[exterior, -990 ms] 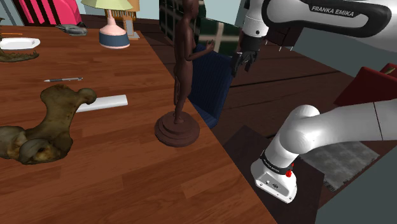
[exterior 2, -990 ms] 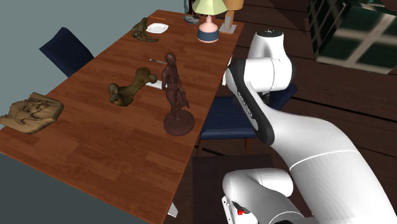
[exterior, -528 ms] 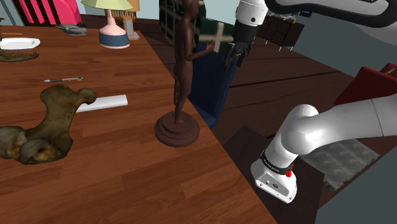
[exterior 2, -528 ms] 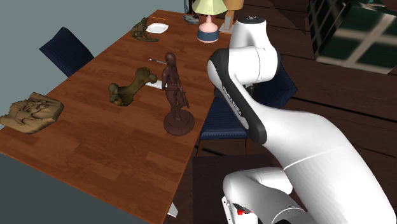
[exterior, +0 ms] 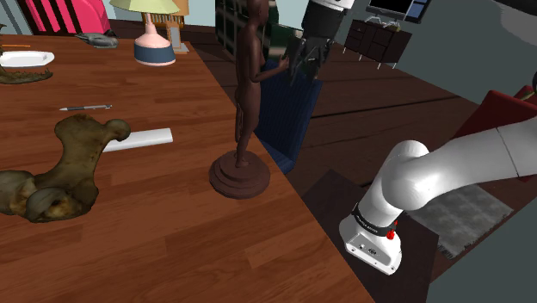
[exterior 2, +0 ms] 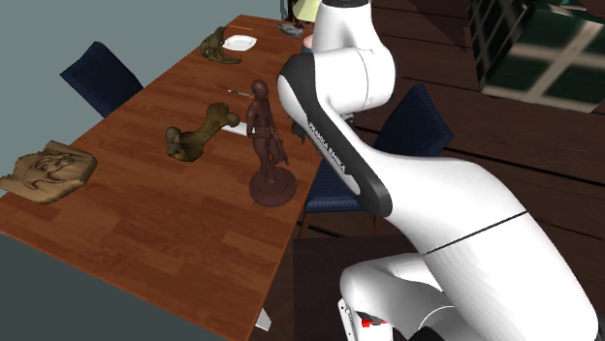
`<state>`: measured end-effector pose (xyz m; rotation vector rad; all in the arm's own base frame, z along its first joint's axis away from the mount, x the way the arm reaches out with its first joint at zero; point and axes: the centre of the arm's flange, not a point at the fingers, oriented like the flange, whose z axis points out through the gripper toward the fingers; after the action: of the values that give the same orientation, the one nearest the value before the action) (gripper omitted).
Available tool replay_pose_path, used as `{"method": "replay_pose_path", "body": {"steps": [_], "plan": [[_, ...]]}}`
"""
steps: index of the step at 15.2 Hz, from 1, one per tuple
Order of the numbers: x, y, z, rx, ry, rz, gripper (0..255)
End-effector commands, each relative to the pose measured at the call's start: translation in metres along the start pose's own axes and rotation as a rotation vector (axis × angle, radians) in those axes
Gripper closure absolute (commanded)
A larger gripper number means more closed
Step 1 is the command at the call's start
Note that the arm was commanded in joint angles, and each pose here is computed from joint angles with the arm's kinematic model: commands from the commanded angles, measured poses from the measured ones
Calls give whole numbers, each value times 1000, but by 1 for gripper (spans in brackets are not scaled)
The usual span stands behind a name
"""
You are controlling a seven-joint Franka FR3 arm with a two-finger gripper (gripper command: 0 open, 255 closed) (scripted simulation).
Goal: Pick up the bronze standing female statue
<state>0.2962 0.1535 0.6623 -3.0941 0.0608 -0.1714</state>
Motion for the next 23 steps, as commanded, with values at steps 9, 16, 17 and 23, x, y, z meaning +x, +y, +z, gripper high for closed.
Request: {"method": "replay_pose_path", "body": {"steps": [9, 16, 17, 23], "plan": [[-13, -103, -67, 80, 54, -62, 0], [-23, -146, -88, 116, 79, -90, 0], [-24, -146, -83, 116, 79, -90, 0], [-27, -145, -59, 116, 79, -90, 0]]}}
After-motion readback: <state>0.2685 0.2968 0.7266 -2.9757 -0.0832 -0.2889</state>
